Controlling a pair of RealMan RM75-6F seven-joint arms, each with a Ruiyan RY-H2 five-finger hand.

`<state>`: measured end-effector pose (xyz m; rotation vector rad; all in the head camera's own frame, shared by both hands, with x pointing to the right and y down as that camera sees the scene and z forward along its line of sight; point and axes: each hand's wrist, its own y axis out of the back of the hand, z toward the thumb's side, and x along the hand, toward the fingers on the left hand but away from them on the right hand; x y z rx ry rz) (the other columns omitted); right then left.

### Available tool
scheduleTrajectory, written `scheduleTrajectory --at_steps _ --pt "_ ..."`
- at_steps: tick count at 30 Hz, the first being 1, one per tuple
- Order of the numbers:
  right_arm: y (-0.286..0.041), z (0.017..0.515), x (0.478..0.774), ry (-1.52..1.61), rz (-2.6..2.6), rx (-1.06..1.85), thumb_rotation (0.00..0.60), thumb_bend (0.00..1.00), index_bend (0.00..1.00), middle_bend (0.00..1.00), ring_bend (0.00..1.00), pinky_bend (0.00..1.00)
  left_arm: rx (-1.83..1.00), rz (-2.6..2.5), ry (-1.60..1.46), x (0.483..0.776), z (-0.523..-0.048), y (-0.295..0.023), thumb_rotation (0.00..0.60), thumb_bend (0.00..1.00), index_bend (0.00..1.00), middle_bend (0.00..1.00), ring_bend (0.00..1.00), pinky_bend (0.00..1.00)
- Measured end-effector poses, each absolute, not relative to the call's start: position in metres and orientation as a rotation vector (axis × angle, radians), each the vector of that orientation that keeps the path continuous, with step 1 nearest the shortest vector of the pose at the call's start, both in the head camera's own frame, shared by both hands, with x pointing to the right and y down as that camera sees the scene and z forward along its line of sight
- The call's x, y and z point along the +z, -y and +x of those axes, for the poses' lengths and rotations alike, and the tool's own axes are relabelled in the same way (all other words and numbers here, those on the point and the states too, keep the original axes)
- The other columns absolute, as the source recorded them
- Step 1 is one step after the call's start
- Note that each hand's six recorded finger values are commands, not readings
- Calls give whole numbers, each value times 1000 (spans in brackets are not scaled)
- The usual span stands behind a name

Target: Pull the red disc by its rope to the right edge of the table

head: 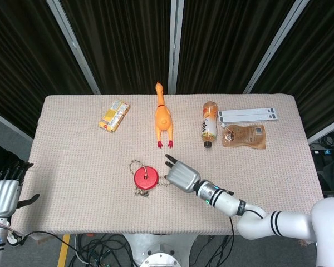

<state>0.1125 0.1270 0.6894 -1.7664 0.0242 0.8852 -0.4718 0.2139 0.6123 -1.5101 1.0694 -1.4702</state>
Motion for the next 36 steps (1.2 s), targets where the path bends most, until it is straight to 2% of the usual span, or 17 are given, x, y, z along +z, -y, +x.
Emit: scheduleTrajectory --at_steps 6,10,21,36 --pt "-121 120 681 42 -1746 885 600 432 926 920 327 0 -1468 -1514 -1068 612 -470 -214 600 21 194 182 97 143" --pt "-117 136 674 93 -1730 902 600 457 992 958 354 0 -1465 -1517 -1065 613 -469 -213 600 21 194 182 97 143" --pt "-117 214 658 207 -1723 1036 600 493 1000 966 363 0 -1466 -1534 -1045 618 -462 -212 600 21 194 182 97 143" --pt "-130 363 644 458 -1674 1362 600 510 1000 966 373 0 -1466 -1541 -1015 619 -454 -212 600 21 194 182 96 143"
